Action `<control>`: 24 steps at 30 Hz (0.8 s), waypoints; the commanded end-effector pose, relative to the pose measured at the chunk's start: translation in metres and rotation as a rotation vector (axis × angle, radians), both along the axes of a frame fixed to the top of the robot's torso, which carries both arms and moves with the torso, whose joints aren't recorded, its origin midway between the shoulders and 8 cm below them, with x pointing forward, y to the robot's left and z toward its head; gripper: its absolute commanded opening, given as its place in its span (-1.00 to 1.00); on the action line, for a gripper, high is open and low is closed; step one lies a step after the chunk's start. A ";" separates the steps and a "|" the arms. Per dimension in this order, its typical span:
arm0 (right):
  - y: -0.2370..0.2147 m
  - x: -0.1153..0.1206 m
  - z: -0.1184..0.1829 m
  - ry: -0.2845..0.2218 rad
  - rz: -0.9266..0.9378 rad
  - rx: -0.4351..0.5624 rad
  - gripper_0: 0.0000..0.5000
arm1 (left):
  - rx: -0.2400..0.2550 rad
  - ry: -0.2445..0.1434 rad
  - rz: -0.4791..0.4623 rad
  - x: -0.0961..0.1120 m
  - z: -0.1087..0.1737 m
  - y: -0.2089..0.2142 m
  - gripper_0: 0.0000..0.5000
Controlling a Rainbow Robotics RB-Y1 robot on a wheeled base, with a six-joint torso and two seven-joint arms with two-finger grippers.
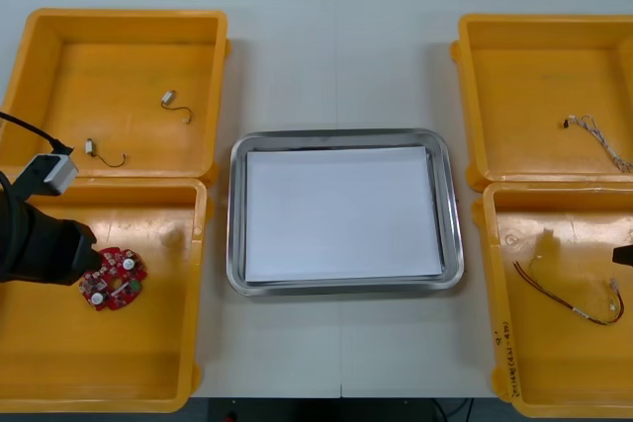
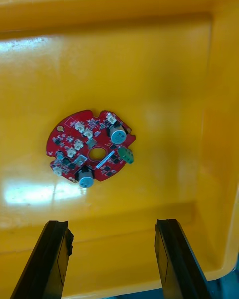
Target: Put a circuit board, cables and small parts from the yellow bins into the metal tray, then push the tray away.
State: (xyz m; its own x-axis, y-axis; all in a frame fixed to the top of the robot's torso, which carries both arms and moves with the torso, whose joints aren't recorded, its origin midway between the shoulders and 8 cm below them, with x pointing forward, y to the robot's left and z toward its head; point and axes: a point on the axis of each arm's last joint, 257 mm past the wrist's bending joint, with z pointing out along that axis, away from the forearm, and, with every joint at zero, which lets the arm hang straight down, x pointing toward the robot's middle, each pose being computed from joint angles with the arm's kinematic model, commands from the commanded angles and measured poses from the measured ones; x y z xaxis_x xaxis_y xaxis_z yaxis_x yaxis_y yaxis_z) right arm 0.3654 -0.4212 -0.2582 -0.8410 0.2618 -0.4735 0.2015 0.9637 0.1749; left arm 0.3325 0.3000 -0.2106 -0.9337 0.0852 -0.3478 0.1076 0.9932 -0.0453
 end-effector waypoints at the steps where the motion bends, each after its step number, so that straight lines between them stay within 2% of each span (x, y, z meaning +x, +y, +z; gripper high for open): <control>1: 0.008 0.003 0.010 -0.023 0.038 -0.027 1.00 | -0.059 -0.037 0.139 0.010 0.006 -0.016 1.00; 6: 0.008 -0.011 -0.001 -0.017 0.092 -0.069 1.00 | -0.075 -0.041 0.212 0.013 -0.002 -0.021 1.00; 11: 0.010 -0.021 -0.007 0.005 0.293 -0.185 1.00 | -0.103 -0.042 0.282 0.015 -0.009 -0.029 1.00; 18: 0.007 -0.031 -0.016 0.012 0.445 -0.273 1.00 | -0.137 -0.049 0.364 0.018 -0.016 -0.039 1.00; 24: 0.019 -0.037 -0.038 -0.012 0.596 -0.342 1.00 | -0.162 -0.042 0.446 0.019 -0.024 -0.039 1.00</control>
